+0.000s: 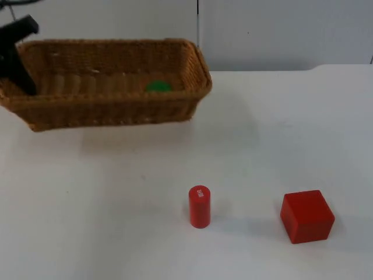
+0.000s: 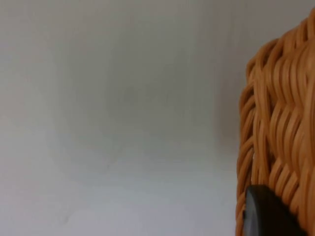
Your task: Pick up the basket with the left hand and place the object to the left of the red cylinder into the basket with the right hand.
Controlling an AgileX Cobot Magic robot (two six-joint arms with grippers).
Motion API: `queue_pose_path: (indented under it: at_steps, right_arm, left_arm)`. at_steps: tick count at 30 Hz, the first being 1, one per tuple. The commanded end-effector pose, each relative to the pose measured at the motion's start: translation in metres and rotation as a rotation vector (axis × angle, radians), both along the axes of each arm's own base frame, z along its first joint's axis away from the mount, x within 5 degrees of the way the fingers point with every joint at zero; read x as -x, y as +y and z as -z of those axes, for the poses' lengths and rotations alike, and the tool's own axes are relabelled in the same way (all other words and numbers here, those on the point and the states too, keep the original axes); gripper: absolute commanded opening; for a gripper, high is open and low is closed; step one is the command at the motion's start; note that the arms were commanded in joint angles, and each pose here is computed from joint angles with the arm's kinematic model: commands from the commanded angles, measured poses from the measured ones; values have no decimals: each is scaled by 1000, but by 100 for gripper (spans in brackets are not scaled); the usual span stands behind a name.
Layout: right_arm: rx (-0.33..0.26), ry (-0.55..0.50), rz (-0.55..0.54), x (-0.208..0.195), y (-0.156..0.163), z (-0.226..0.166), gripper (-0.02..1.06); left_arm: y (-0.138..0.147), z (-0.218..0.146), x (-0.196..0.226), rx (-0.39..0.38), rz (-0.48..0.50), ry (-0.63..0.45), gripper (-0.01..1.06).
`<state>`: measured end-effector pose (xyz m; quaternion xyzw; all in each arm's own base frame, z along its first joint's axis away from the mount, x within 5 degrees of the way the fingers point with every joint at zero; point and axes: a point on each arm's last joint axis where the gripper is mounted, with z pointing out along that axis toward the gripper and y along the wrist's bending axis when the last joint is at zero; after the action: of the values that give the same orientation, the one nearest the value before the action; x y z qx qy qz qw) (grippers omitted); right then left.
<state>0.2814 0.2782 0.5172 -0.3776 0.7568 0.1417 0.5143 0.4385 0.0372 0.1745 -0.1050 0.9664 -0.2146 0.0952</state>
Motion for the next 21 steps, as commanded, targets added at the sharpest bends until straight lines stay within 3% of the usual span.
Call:
queue_pose_path:
  at_steps: [1, 8, 11, 15, 16, 18, 21]
  right_arm:
    - [6, -14, 12, 2, -5, -4, 105]
    - [6, -18, 15, 2, -6, -5, 105]
    - [6, -18, 15, 2, -6, -5, 105]
    - [12, -36, 5, 5, -9, -9, 105]
    - [12, -36, 5, 5, -9, -9, 105]
    - [4, -50, 3, 10, -13, -15, 105]
    - [-15, -67, 2, 17, -21, -24, 105]
  left_arm:
    - [-10, 12, -7, 30, -8, -12, 0]
    - [-15, 52, -13, 62, 2, 33, 0]
    - [-15, 60, -13, 58, 21, 38, 6]
    - [-13, 66, -12, 33, 53, 38, 40]
    - [-13, 66, -12, 33, 53, 38, 40]
    - [-10, 62, -13, 28, 42, 26, 69]
    - [-7, 50, -12, 13, 43, 1, 88]
